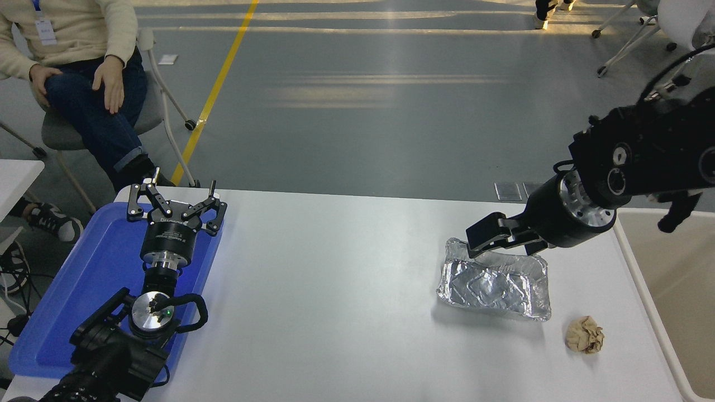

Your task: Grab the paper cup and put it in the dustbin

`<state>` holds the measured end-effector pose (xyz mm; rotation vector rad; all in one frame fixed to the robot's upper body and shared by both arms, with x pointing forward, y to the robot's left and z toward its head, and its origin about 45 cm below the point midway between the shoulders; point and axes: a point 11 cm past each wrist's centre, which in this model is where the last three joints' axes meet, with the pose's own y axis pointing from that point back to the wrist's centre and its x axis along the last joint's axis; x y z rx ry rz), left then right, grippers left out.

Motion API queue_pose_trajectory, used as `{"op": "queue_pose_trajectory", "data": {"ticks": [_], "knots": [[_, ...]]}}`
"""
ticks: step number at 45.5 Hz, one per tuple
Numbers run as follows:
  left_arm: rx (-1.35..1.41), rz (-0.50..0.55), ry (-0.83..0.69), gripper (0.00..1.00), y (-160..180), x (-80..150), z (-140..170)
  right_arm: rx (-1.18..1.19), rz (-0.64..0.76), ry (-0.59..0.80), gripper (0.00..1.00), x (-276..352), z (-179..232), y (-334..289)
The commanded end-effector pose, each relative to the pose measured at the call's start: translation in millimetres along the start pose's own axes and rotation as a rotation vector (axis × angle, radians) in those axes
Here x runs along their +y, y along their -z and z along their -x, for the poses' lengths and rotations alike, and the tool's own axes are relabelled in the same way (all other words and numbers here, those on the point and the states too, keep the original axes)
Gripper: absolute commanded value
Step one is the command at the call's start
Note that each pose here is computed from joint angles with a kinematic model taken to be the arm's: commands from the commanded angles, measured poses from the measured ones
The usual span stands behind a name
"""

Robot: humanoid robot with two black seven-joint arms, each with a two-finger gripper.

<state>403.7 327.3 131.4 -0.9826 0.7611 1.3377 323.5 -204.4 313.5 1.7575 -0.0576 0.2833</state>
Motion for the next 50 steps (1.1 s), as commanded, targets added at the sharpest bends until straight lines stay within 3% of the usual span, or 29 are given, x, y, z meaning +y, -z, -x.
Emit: {"op": "queue_pose_trajectory", "data": {"ticks": [1, 8, 14, 27, 50], "knots": [[0.000, -0.001, 0.000, 1.00, 0, 0, 0, -0.007, -0.007, 0.078, 1.00, -4, 3, 23], [-0.001, -0.004, 0.000, 1.00, 1, 0, 0, -0.030, -0.016, 0.152, 1.00, 3, 9, 28], [0.000, -0.001, 0.000, 1.00, 0, 0, 0, -0.072, -0.028, 0.121, 1.00, 6, -5, 28], [0.000, -0.001, 0.000, 1.00, 0, 0, 0, -0.054, 0.119, 0.116, 1.00, 8, -5, 1], [0.000, -0.001, 0.000, 1.00, 0, 0, 0, -0.059, 0.097, 0.128, 1.00, 8, -3, 4]]}}
